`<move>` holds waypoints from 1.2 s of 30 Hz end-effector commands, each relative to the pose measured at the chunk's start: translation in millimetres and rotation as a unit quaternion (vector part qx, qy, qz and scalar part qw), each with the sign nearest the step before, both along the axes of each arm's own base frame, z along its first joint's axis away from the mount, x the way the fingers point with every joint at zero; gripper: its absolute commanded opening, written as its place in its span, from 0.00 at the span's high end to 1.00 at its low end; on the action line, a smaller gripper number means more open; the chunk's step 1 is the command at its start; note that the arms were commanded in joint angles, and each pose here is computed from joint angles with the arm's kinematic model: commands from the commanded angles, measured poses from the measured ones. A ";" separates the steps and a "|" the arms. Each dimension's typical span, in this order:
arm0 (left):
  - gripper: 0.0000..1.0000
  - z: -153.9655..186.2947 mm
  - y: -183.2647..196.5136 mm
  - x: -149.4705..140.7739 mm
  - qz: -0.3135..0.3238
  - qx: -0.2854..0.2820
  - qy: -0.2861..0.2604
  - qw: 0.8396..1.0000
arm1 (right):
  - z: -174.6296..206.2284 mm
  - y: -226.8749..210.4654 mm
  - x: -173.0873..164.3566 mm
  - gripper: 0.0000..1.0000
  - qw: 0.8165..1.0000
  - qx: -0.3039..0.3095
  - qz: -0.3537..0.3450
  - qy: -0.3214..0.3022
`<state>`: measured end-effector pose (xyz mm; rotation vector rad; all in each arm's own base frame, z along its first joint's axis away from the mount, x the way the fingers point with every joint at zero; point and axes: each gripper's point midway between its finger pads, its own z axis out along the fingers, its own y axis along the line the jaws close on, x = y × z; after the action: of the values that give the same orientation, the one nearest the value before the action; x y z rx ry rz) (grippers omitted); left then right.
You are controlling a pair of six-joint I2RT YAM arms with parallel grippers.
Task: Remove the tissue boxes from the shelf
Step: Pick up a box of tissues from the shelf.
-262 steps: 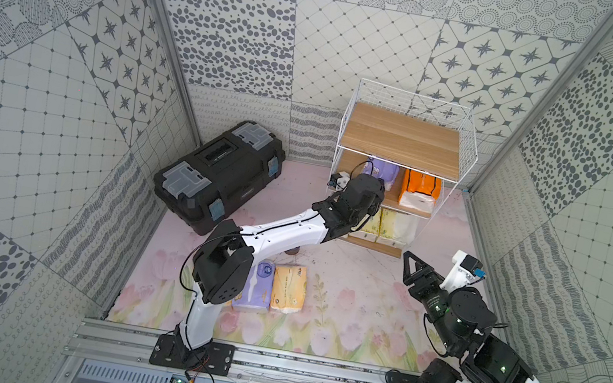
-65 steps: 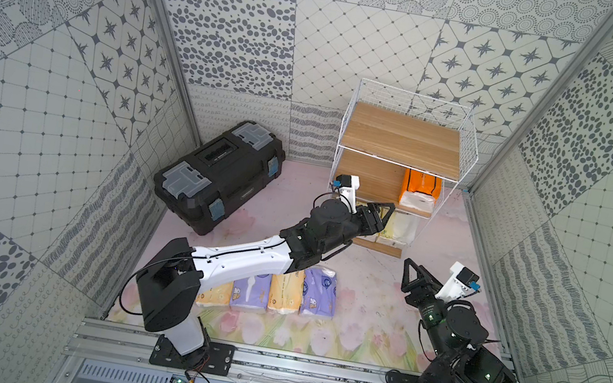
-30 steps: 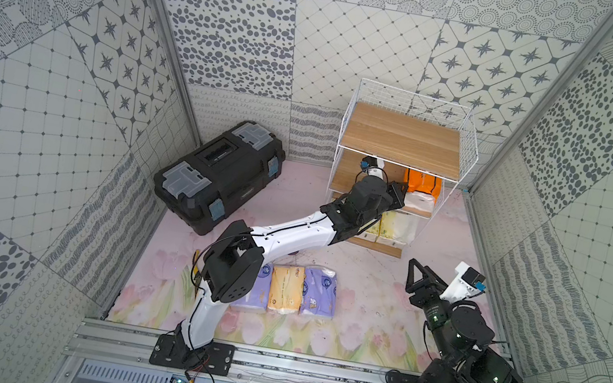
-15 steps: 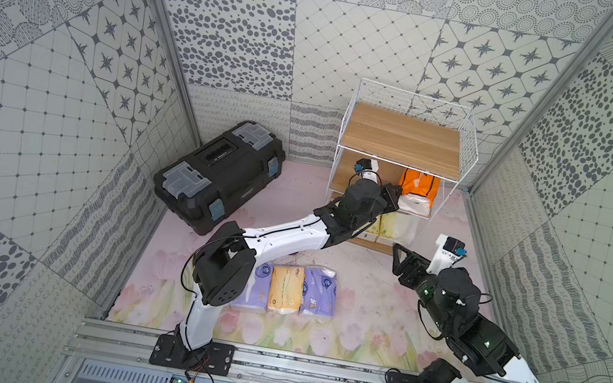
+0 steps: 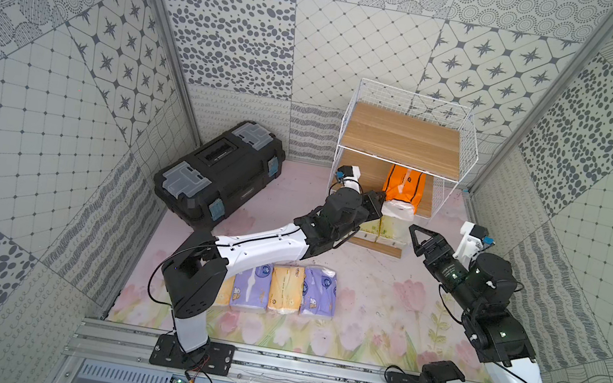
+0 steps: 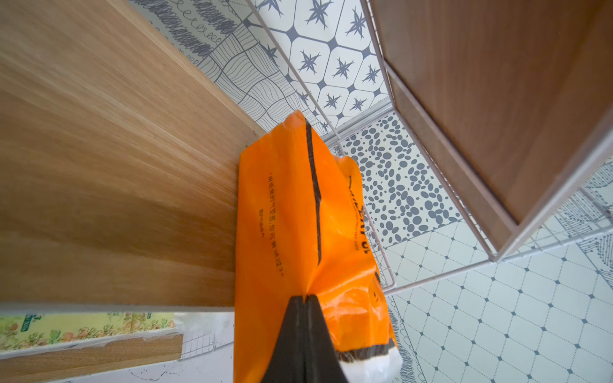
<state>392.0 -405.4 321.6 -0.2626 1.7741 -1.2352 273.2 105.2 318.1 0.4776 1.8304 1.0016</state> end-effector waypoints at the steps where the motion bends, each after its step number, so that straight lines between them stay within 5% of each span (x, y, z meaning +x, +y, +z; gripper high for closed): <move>1: 1.00 27.6 7.7 -7.8 0.009 -0.038 -0.030 0.999 | 22.9 11.4 11.1 0.07 0.996 0.082 0.031 -0.032; 15: 1.00 23.1 12.3 -19.4 0.006 -0.045 -0.020 0.999 | 4.7 16.0 59.2 0.04 0.991 0.132 0.011 -0.014; 22: 1.00 20.3 11.2 -25.3 0.002 -0.047 -0.013 0.999 | -0.5 23.3 70.6 0.16 0.990 0.138 0.023 -0.004; 27: 0.99 19.2 10.5 -28.3 -0.004 -0.051 -0.008 0.999 | -3.4 26.6 71.5 0.35 0.990 0.140 0.032 -0.001; 36: 0.49 32.9 21.6 -44.1 -0.021 -0.061 -0.023 0.998 | -1.0 31.2 58.7 0.63 0.990 0.132 0.057 -0.009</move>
<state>359.6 -388.5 325.9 -0.3009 1.7621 -1.2944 340.2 133.8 302.2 0.6063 1.7741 1.3053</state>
